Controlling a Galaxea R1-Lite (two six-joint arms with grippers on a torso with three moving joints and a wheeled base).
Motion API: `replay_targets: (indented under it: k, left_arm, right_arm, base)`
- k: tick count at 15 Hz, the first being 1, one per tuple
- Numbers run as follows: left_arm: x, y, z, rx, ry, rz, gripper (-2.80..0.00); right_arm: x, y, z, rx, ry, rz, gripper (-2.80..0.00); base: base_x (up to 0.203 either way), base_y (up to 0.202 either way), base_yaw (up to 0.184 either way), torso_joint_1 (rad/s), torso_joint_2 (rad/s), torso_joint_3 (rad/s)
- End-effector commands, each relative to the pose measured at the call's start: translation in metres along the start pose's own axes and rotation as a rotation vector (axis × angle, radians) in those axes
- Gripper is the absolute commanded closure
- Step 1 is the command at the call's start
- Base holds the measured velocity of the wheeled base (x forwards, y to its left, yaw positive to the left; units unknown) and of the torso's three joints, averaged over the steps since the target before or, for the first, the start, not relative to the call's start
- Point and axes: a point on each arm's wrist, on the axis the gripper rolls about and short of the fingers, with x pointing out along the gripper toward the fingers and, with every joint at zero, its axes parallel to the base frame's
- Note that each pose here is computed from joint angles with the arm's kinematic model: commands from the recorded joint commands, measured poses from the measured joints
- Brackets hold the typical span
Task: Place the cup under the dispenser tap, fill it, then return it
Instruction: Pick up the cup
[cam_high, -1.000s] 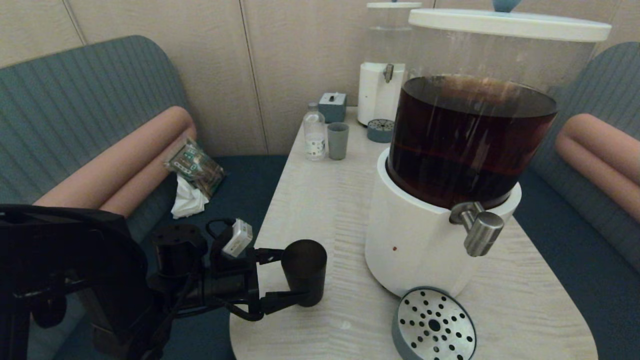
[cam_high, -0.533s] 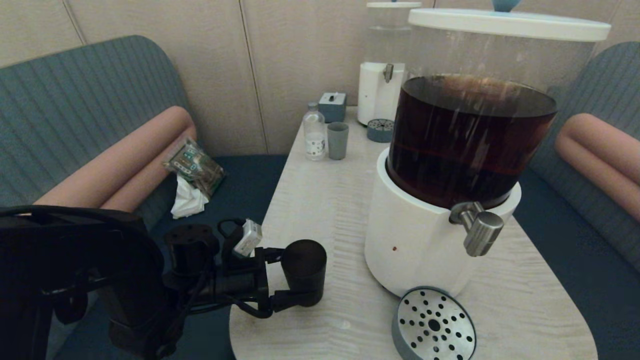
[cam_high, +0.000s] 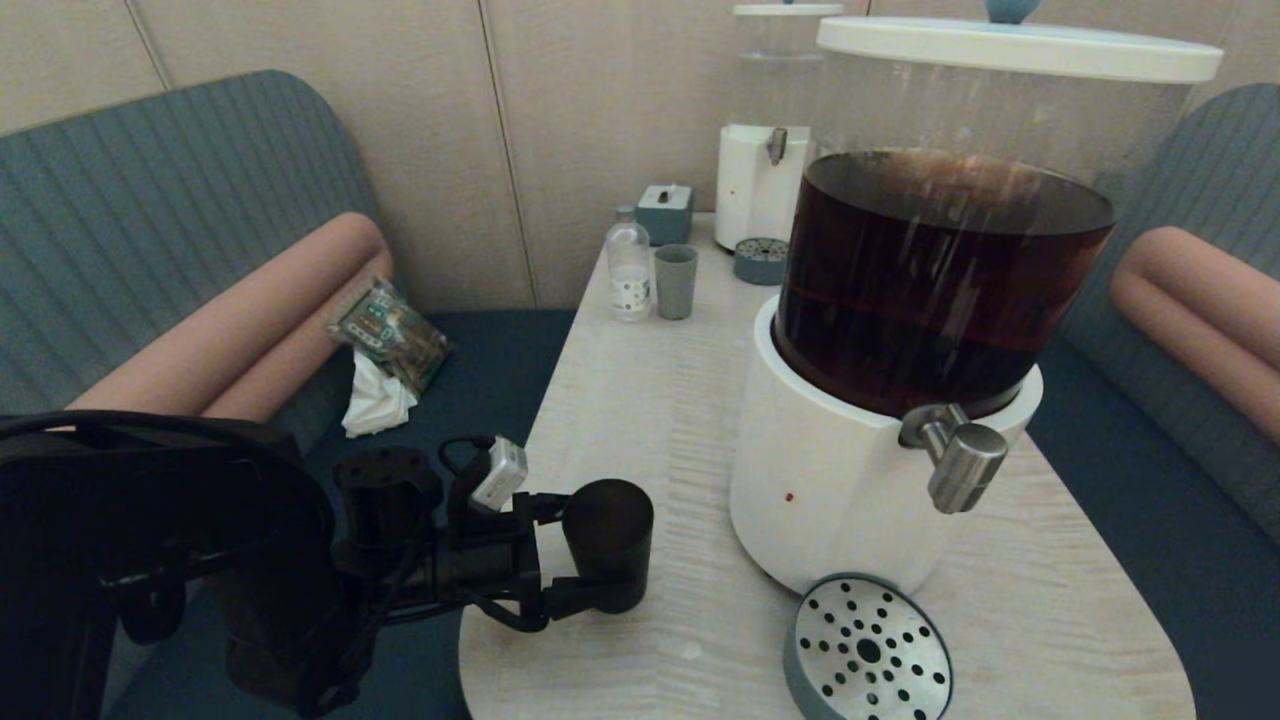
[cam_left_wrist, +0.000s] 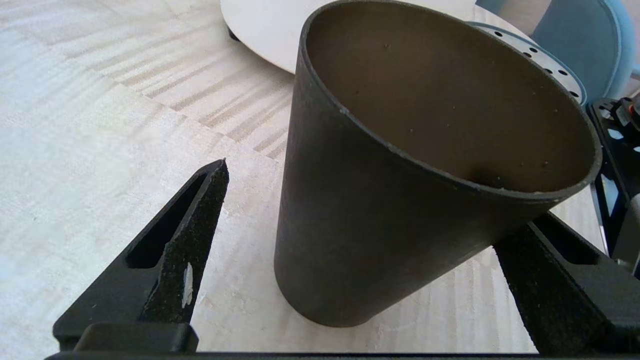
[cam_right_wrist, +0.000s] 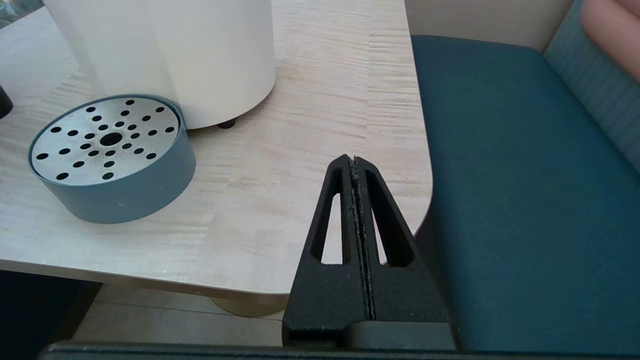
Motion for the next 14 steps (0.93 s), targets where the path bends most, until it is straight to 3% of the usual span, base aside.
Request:
replay_targets:
  k: [1,4,5,14]
  left_arm:
    - [-0.0001,0.0000,0.0015,0.008,-0.006,-0.003,-2.80]
    - [0.0003,0.0000,0.0017,0.009,-0.007,0.009,-2.80]
    - [0.0011,-0.0006,0.0018,0.009,-0.007,0.007,0.00]
    - [-0.0038,-0.0088,0.0107,0.021,-0.016,0.012,0.00]
  right_arm:
    - [0.0003,0.0000,-0.0017,0.000,0.003,0.000,0.00]
    - [0.0003,0.0000,-0.0017,0.000,0.003,0.000,0.00]
    - [0.0004,0.0000,-0.0020,0.000,0.004,0.000,0.00]
    - [0.0004,0.0000,-0.0021,0.000,0.005,0.000,0.00]
  base:
    - [0.000,0.000,0.000,0.000,0.00,0.000]
    - [0.000,0.000,0.000,0.000,0.00,0.000]
    - [0.000,0.000,0.000,0.000,0.00,0.000]
    - [0.000,0.000,0.000,0.000,0.00,0.000]
